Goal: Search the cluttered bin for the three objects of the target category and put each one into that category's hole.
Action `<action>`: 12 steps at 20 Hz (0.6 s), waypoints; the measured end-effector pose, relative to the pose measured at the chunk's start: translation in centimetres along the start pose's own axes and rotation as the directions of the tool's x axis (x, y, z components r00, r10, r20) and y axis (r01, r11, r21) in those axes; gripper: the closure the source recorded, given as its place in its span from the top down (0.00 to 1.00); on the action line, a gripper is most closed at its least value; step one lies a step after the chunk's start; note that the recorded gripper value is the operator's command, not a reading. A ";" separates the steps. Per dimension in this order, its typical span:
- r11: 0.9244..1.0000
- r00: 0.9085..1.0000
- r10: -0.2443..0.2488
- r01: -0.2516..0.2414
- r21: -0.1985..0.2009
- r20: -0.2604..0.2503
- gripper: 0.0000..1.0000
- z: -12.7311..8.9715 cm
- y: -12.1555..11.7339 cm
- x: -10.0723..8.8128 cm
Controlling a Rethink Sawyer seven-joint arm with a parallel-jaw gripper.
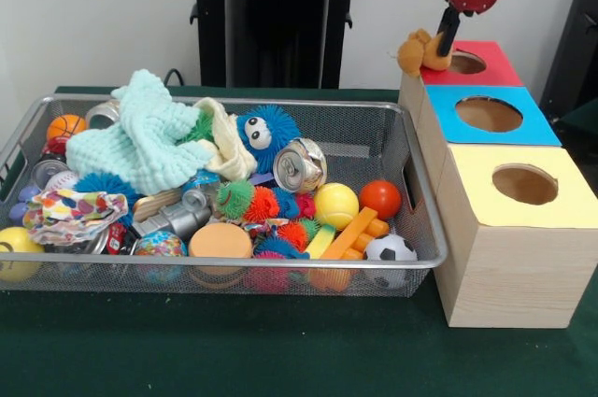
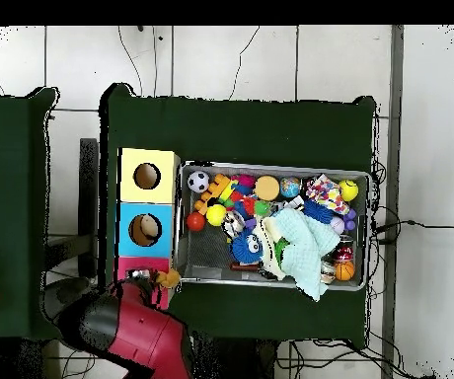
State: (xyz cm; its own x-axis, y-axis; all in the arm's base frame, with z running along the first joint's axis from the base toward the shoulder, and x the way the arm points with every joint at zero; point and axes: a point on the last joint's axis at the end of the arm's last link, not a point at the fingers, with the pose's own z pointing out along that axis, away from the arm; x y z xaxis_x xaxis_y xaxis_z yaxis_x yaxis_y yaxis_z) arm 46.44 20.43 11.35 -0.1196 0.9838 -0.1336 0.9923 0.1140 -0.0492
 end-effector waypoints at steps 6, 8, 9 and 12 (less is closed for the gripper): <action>1.000 1.000 0.012 -0.012 -0.003 -0.016 0.00 0.2 0.3 0.7; 1.000 0.999 0.019 -0.019 -0.011 -0.029 0.00 0.3 0.6 1.3; 1.000 0.999 0.022 -0.022 -0.013 -0.032 0.00 0.3 0.7 1.5; 0.998 0.995 0.055 -0.057 -0.016 -0.081 0.00 0.4 1.3 2.7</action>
State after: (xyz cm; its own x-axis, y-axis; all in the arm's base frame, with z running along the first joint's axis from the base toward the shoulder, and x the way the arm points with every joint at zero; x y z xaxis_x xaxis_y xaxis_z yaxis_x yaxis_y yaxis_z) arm 47.42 23.19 10.51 -0.0614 0.9965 -0.0559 0.9979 0.0600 -0.0261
